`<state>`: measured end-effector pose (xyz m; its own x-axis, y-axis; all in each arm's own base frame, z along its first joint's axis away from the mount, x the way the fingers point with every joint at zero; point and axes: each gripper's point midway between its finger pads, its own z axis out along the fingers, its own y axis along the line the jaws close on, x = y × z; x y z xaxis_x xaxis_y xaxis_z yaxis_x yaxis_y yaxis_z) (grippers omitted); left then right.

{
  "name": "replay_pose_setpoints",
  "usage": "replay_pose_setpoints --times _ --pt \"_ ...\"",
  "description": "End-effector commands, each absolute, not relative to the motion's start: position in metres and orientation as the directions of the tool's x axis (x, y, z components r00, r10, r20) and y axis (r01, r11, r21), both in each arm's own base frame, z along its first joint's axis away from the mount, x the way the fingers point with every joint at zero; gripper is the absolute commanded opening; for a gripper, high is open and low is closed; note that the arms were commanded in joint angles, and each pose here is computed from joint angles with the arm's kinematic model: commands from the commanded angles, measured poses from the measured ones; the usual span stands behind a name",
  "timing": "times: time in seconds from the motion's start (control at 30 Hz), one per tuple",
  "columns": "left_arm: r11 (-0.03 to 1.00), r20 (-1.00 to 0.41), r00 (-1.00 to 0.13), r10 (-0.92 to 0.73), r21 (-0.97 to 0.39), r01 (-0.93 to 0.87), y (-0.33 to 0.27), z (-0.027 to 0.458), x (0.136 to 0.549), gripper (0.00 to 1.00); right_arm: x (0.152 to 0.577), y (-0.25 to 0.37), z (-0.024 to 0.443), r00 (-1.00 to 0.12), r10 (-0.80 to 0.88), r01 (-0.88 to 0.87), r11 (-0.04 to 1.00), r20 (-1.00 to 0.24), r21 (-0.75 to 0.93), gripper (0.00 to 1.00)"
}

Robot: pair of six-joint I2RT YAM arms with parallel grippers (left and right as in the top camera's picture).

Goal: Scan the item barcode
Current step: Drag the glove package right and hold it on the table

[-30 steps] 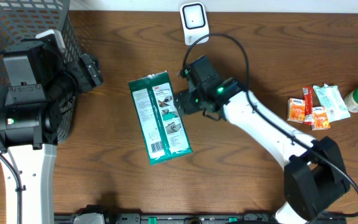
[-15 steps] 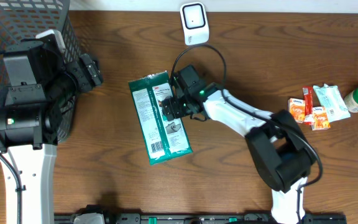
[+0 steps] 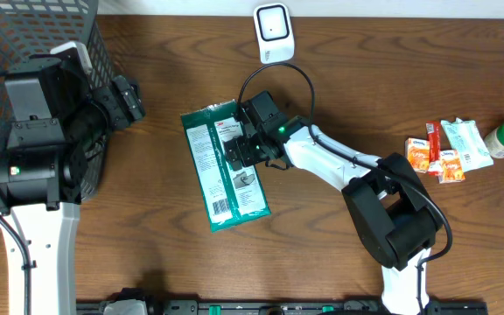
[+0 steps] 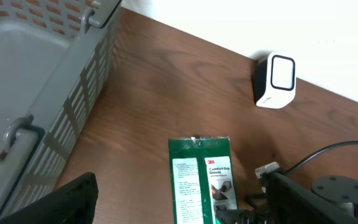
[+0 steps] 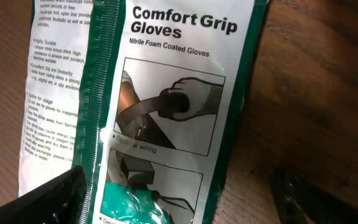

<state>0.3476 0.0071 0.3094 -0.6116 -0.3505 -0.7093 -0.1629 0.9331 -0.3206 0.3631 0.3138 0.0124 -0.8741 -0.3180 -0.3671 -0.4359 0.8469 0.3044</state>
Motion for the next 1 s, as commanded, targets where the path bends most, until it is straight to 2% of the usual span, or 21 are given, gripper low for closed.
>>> replay_pose_setpoints --times 0.0,0.97 --pt "0.936 -0.716 -0.609 -0.342 -0.316 -0.154 0.008 0.3118 0.3477 0.87 0.3485 0.3077 -0.0145 -0.884 -0.36 -0.443 0.85 -0.299 0.286 0.9" --pt "0.936 -0.716 -0.609 -0.342 -0.316 -0.154 0.0078 0.3117 0.3478 0.87 0.3433 0.3082 -0.0151 -0.888 -0.365 -0.442 0.845 -0.28 0.3 0.92"
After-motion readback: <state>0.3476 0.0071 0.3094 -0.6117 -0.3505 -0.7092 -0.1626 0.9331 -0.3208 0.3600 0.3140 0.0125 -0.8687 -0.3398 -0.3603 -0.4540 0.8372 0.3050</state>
